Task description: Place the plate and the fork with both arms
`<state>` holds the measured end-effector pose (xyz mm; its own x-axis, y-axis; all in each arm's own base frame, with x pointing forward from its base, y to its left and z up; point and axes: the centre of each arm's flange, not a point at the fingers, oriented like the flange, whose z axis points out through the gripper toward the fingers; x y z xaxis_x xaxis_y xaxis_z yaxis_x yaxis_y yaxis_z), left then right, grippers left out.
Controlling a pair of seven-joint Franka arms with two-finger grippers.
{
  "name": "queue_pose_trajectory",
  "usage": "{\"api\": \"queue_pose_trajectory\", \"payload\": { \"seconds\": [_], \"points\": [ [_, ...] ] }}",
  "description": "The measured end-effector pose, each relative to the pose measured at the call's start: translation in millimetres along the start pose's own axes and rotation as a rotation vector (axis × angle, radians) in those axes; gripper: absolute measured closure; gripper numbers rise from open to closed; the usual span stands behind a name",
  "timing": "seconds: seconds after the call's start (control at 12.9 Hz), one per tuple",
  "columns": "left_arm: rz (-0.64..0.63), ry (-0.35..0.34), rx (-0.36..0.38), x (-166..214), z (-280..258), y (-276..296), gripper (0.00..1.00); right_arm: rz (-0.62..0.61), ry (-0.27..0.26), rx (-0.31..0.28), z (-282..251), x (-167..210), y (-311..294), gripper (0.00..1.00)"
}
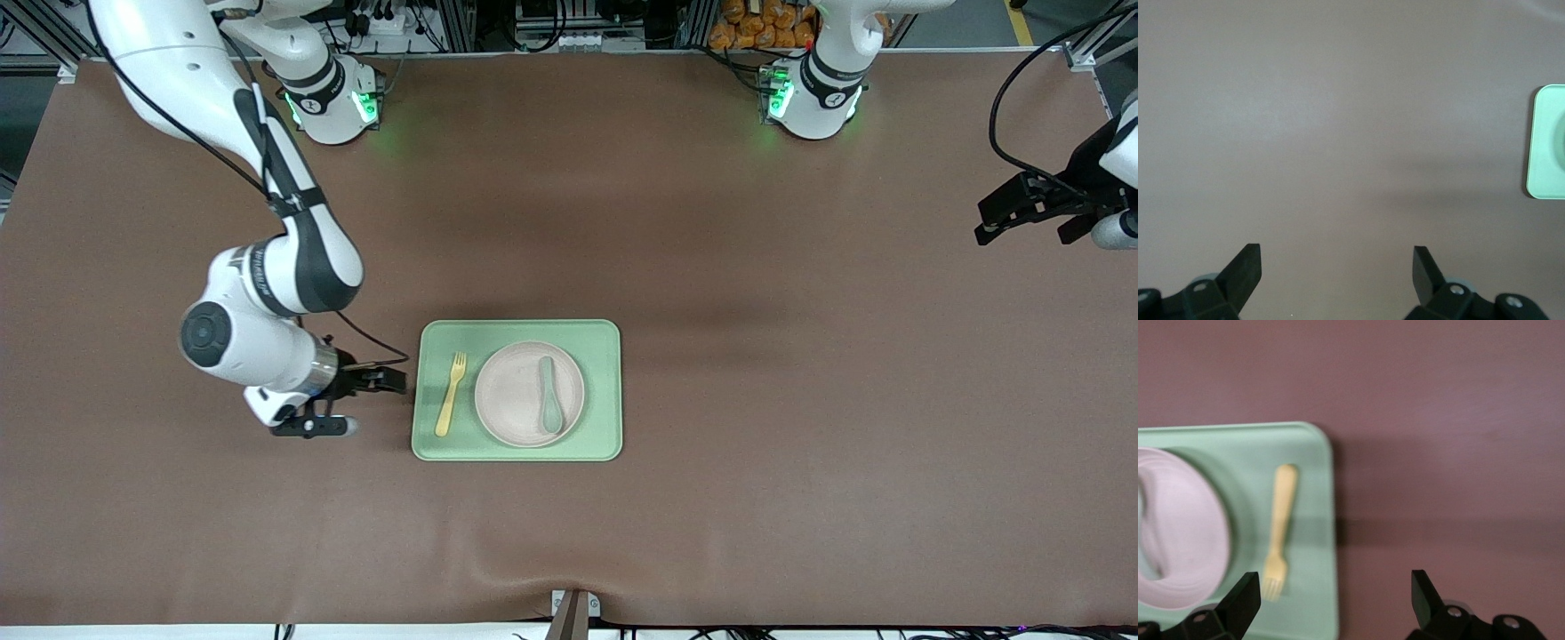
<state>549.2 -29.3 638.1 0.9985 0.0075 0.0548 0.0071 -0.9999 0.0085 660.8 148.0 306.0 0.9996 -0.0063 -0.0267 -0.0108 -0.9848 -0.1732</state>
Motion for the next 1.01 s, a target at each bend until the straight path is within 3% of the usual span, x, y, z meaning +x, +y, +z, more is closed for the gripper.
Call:
{"api": "queue_pose_trajectory", "payload": {
  "seconds": [0.39, 0.54, 1.01],
  "points": [
    [0.002, 0.001, 0.0, 0, 0, 1, 0.0, 0.04, 0.001, -0.063, -116, -12, 71, 0.0],
    [0.004, 0.001, 0.0, 0, 0, 2, 0.0, 0.033, 0.003, -0.107, -187, -38, 85, 0.0],
    [0.005, 0.001, 0.0, 0, 0, 3, 0.0, -0.041, -0.027, -0.116, -323, -124, 94, 0.0]
  ]
}}
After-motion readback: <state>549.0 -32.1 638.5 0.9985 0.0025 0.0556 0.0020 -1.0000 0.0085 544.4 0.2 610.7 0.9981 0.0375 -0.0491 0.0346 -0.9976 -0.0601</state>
